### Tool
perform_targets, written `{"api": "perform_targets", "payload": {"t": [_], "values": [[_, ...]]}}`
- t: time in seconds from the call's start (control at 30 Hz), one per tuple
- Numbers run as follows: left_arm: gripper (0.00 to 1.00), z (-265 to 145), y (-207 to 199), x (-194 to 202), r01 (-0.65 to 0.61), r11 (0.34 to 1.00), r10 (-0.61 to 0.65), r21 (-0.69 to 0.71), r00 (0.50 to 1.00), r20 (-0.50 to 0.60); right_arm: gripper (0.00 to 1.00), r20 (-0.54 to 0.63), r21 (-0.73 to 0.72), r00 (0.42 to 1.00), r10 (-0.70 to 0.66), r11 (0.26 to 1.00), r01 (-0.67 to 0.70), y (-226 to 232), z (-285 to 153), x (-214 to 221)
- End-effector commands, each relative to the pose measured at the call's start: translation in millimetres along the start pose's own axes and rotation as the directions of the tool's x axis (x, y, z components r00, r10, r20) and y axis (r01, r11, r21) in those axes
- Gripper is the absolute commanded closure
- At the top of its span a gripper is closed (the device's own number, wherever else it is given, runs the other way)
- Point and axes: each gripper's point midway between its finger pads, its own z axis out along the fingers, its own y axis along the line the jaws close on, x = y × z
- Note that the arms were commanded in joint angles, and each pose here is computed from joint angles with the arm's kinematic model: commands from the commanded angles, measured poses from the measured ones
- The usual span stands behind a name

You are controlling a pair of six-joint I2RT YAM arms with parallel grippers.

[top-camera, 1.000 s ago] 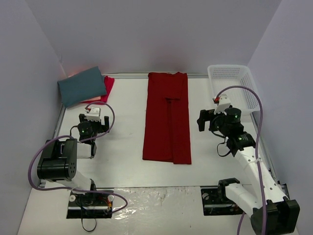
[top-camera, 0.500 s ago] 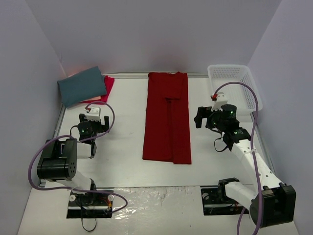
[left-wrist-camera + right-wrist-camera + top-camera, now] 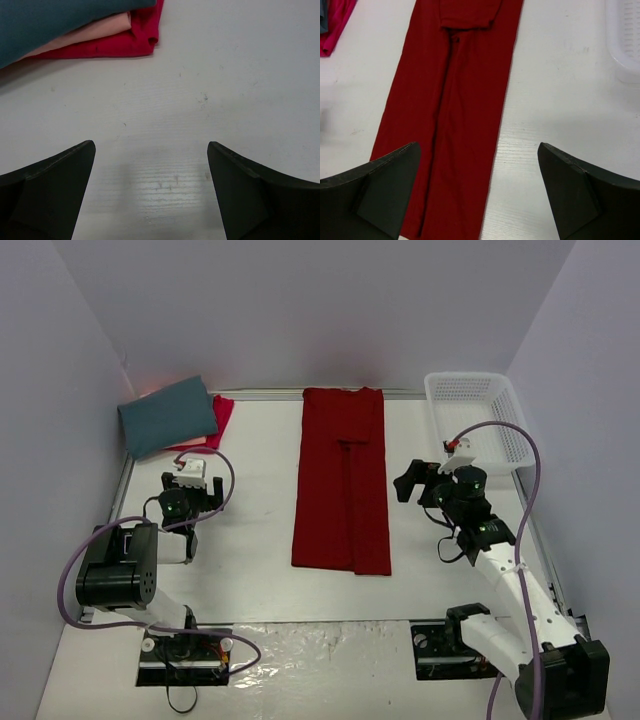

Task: Fold and stack the t-shirts
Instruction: Rotate the tshirt 90 degrees

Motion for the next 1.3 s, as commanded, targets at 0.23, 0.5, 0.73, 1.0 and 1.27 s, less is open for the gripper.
{"api": "perform_targets", "payload": {"t": [0.23,0.5,0.73,1.0,1.27], "values": [[0.06,4,3,-23,-0.013,1.000,0.013,-0.006,0.997,0.077,0.00,0.209,0.055,0.969,0.130,0.988,-0.144,1,-11,-42],[0.06,4,3,-23,-0.012,1.000,0.013,-0.007,0.997,0.076,0.00,0.162,0.178,0.981,0.111,0.974,-0.139,-16,9,-43],[0.06,4,4,-23,-0.012,1.000,0.013,-0.009,0.997,0.076,0.00,0.125,0.187,0.986,0.107,0.974,-0.130,-18,22,-34],[0.06,4,3,-23,-0.012,1.000,0.013,-0.009,0.997,0.075,0.00,0.016,0.110,0.992,0.123,0.986,-0.124,-4,36,-11],[0.06,4,12,-20,0.012,0.998,-0.008,-0.064,0.998,0.057,0.00,0.000,0.117,0.991,0.137,0.984,-0.136,-5,43,-5]]}}
